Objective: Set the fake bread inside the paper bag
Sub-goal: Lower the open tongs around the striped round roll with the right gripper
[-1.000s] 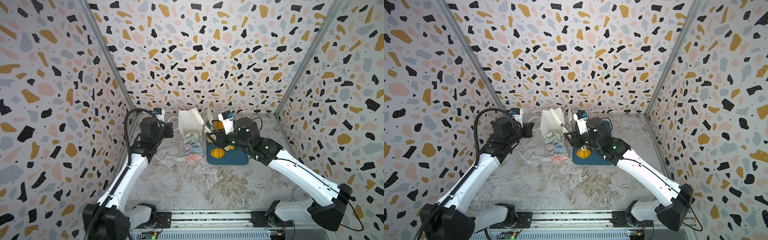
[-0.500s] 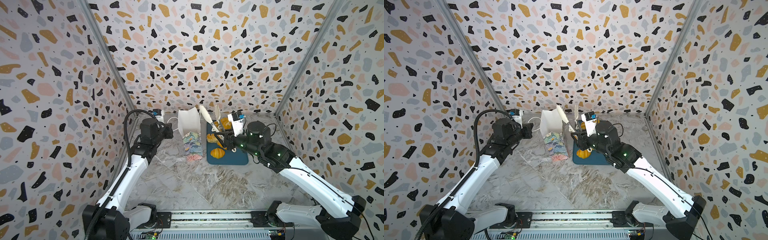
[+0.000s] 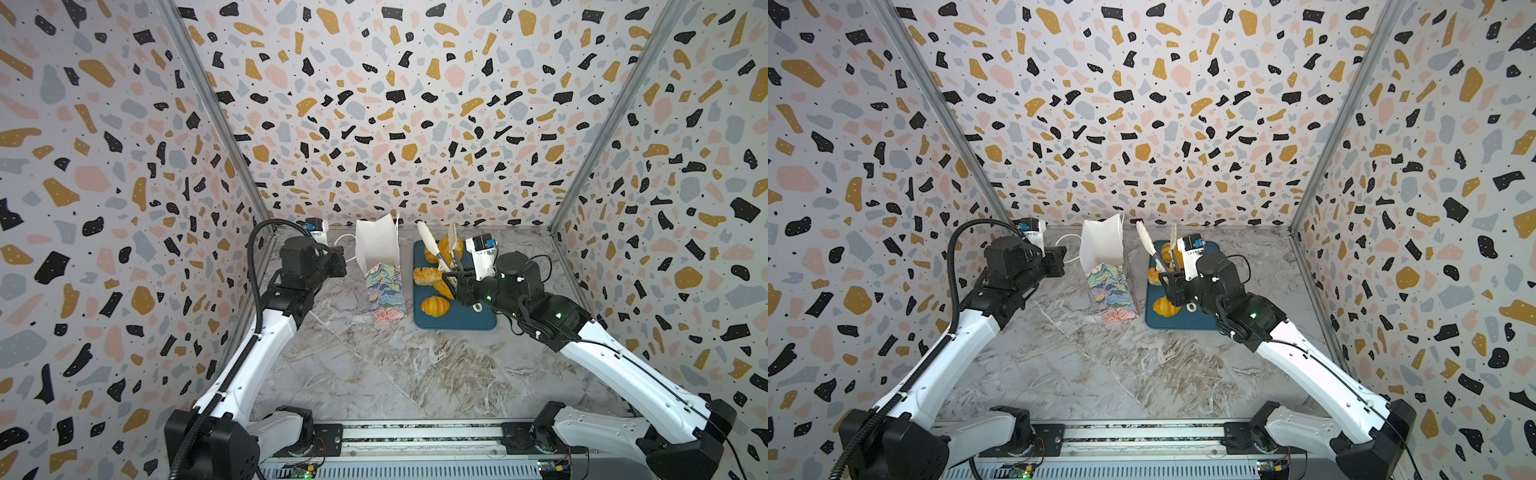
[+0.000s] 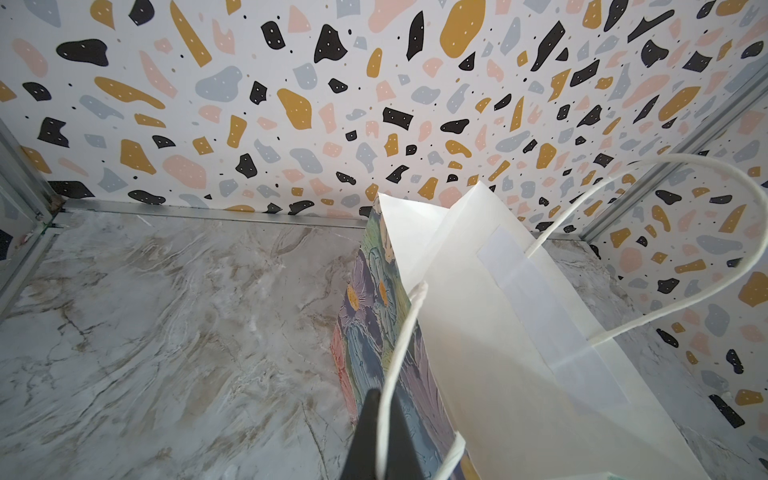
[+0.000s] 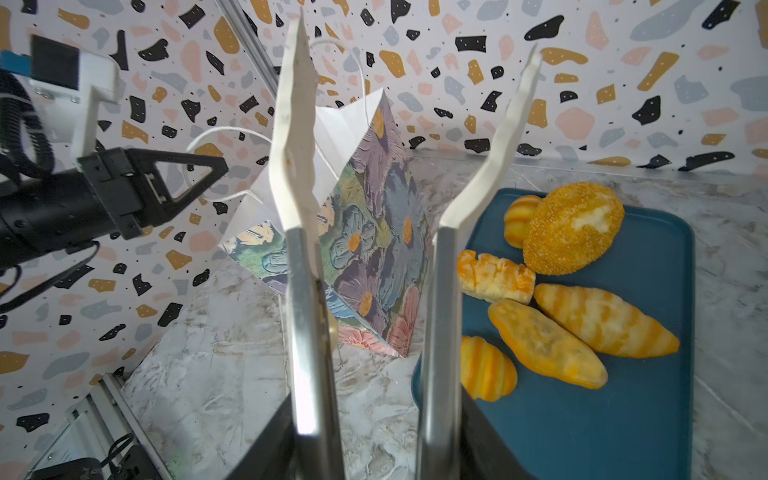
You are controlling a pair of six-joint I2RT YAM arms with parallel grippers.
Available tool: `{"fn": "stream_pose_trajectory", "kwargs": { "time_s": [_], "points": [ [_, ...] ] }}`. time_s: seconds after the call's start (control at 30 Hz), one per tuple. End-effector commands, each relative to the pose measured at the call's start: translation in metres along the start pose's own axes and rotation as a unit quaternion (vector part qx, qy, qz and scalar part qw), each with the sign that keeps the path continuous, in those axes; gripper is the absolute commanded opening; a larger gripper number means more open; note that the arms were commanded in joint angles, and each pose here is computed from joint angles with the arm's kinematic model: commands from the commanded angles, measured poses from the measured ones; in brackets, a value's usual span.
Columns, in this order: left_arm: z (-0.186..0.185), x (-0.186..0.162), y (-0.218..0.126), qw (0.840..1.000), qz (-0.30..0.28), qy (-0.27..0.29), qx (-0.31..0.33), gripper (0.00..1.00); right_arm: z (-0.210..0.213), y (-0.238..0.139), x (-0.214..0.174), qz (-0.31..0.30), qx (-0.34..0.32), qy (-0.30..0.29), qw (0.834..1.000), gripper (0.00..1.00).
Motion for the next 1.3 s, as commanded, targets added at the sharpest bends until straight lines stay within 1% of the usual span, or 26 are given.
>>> {"fn": "stream_pose_trajectory", "kwargs": {
  "time_s": [0.0,0.27,0.43,0.6,0.8,1.27],
  "points": [
    [-0.003,0.008,-0.006,1.000,-0.022,0.002,-0.005,0.00,-0.004,-0.014,0.005,-0.020,-0.011,0.007,1.000,0.51],
    [-0.005,0.009,-0.006,1.000,-0.022,0.003,-0.015,0.00,-0.015,-0.007,-0.021,0.033,-0.037,-0.009,0.999,0.51],
    [-0.004,0.009,-0.006,1.000,-0.022,0.002,-0.011,0.00,-0.020,-0.004,-0.033,0.067,-0.058,-0.034,0.995,0.52],
    [-0.003,0.009,-0.004,1.000,-0.017,0.000,-0.008,0.00,-0.023,-0.003,-0.040,0.078,-0.064,-0.042,0.994,0.52],
    [-0.002,0.008,-0.004,1.000,-0.018,0.001,-0.005,0.00,-0.026,0.002,-0.053,0.105,-0.071,-0.050,0.991,0.52],
    [-0.003,0.008,-0.003,1.000,-0.017,0.000,-0.007,0.00,-0.036,0.009,-0.088,0.150,-0.082,-0.034,0.985,0.51]
  ]
}}
Point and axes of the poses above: each gripper's point midway between its finger pads, its own y axis out along the fingers, its own z axis along the line the jaws close on, x = y × z, the point moved 9 cm from there along -y, back along the fingers, and after that the axes turned 5 degrees about -y, right-handed, at the moved point
